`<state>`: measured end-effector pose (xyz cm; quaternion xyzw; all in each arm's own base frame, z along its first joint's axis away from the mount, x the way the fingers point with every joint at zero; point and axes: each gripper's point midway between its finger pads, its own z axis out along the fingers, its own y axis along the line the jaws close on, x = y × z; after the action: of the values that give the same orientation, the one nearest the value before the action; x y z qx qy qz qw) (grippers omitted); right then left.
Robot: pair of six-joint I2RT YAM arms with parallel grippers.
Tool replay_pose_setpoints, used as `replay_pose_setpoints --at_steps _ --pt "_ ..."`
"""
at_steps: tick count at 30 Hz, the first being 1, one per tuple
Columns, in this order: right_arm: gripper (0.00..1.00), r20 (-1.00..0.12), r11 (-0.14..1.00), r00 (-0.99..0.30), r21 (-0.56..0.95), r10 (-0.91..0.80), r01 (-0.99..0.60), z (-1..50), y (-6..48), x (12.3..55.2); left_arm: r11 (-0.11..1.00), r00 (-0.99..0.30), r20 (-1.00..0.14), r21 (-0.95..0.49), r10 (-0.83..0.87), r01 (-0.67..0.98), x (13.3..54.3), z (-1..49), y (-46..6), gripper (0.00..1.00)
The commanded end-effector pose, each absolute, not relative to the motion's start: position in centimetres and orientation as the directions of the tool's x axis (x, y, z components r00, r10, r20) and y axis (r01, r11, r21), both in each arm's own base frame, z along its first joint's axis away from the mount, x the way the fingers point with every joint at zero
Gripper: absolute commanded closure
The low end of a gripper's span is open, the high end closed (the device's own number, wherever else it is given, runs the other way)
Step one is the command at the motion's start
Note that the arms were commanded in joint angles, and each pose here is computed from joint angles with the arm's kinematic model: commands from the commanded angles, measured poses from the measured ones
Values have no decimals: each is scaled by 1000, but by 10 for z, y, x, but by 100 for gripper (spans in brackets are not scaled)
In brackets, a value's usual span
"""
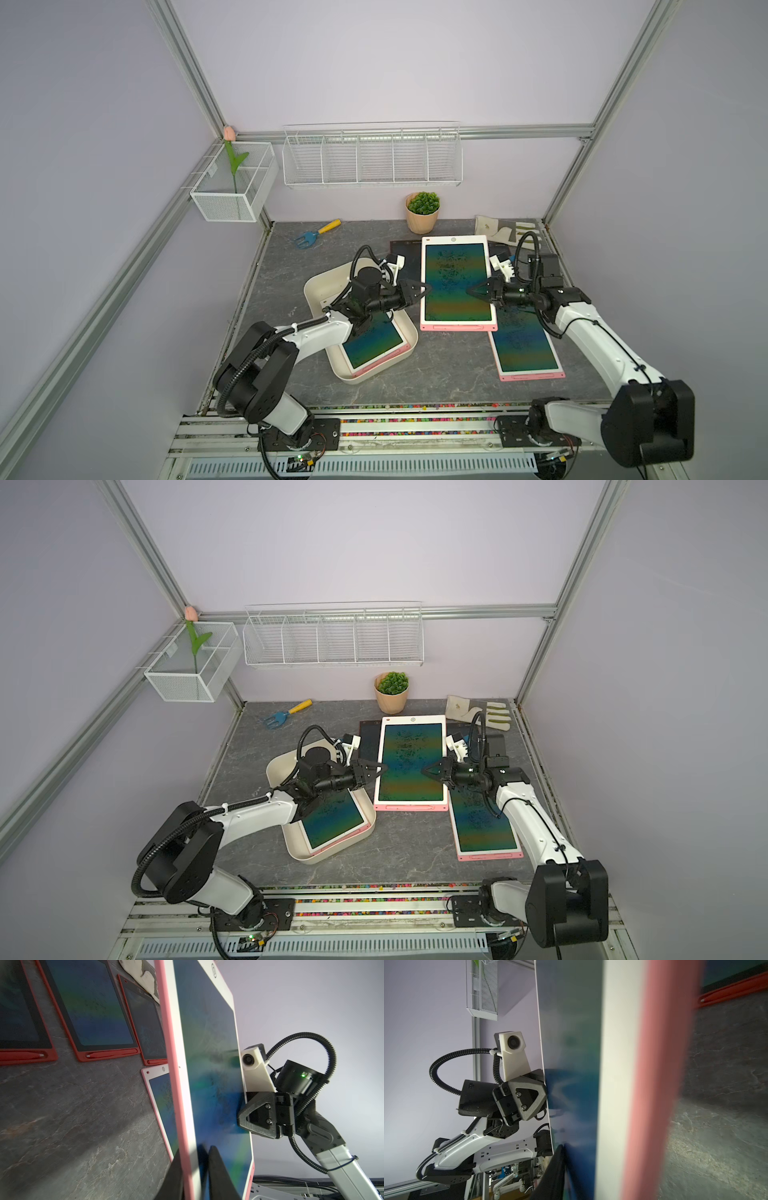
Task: Take out the writing tablet from the storage box
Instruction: Pick up the writing tablet from the storage box, then place the writing tablet at the center of the board.
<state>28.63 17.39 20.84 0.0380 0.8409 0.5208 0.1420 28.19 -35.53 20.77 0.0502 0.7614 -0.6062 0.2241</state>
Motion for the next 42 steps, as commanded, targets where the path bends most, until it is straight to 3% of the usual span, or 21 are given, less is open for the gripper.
replay_pose_setpoints --at_steps 1,7,9,14,18,24,34,42 --pt "73 -226 453 -958 883 176 -125 210 180 292 104 -881 -462 -886 -102 452 248 240 -371 83" --pt "47 -230 455 -958 881 174 -128 212 178 298 39 -895 -434 -901 -106 432 245 247 -374 88" --pt "43 -233 456 -957 880 174 -132 213 176 299 10 -901 -421 -906 -106 422 245 251 -375 88" --pt "34 -220 479 -958 871 183 -108 203 170 303 56 -909 -406 -914 -95 402 247 238 -376 100" --pt "25 -226 530 -952 843 206 -85 194 159 308 130 -912 -398 -914 -98 385 250 223 -373 100" --pt "19 -225 587 -946 808 232 -49 184 144 314 236 -923 -367 -913 -119 333 256 197 -367 100" --pt "16 -219 631 -935 776 277 5 170 119 317 231 -948 -265 -947 -175 222 263 159 -379 100" --pt "15 -236 711 -924 702 300 52 156 96 315 355 -943 -230 -925 -239 136 261 119 -376 100"
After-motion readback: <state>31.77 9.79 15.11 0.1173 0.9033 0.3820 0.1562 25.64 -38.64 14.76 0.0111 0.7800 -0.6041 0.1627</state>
